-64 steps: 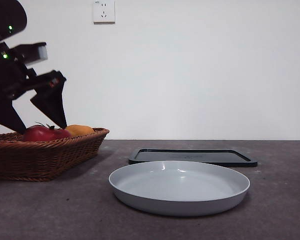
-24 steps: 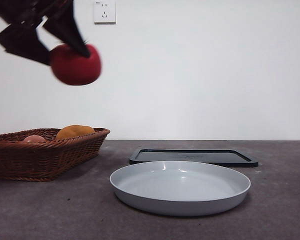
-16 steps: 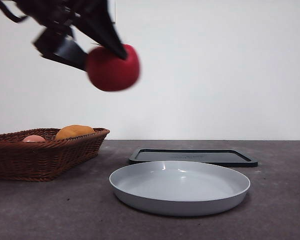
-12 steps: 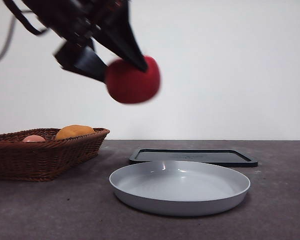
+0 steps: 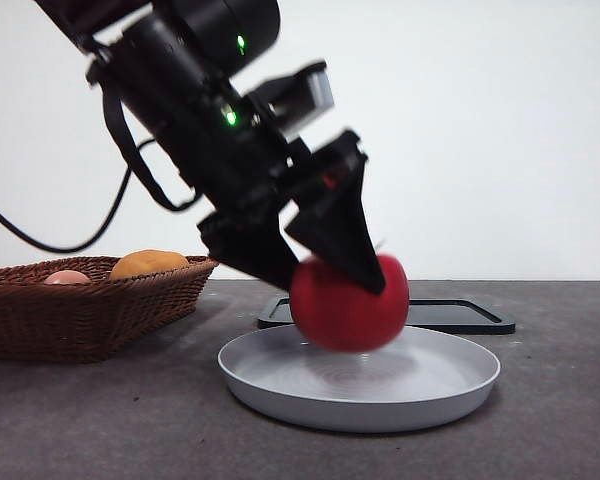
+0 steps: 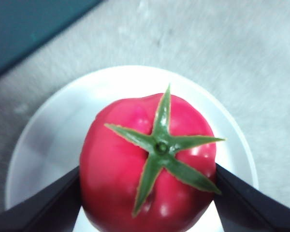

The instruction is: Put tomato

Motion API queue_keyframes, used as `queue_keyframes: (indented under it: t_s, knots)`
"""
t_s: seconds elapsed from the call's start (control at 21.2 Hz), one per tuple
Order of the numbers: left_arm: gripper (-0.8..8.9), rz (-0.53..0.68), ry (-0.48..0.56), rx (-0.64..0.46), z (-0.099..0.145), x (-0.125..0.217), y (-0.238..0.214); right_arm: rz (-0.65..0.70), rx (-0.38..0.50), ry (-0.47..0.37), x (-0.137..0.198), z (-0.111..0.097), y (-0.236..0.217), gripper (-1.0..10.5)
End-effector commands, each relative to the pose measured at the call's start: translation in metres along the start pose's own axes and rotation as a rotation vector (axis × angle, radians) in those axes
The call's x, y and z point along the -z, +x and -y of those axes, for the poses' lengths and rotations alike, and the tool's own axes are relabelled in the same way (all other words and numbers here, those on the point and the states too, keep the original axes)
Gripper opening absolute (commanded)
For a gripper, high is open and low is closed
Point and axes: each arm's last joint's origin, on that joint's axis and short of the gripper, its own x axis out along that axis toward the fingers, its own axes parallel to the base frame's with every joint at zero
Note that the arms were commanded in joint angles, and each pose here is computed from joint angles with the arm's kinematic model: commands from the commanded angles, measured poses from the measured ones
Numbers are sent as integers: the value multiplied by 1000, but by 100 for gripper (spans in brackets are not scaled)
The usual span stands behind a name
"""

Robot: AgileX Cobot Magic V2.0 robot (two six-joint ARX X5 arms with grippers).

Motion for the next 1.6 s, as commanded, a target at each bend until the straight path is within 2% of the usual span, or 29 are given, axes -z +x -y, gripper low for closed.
queue_keyframes:
  t_s: [0.05, 0.33, 0.52, 0.85, 1.04, 1.22, 1.6]
  knots:
    - [330, -12, 27, 4, 1, 0, 13, 13, -1, -19, -4, -2, -2, 483]
    - [357, -19, 27, 7, 2, 2, 18, 13, -1, -19, -4, -2, -2, 483]
    - [506, -24, 17, 9, 2, 3, 18, 13, -1, -19, -4, -2, -2, 483]
    - [506, 31, -20, 1, 3, -7, 1, 13, -1, -19, -4, -2, -2, 483]
    - [506, 118, -25, -51, -1, -21, -37, 13, 0, -19, -4, -2, -2, 483]
    - [504, 183, -63, -133, -9, -25, -96, 15, 1, -21, -5, -2, -2, 483]
    - [504, 231, -155, -258, -3, 4, -210, 23, 0, -26, -6, -2, -2, 483]
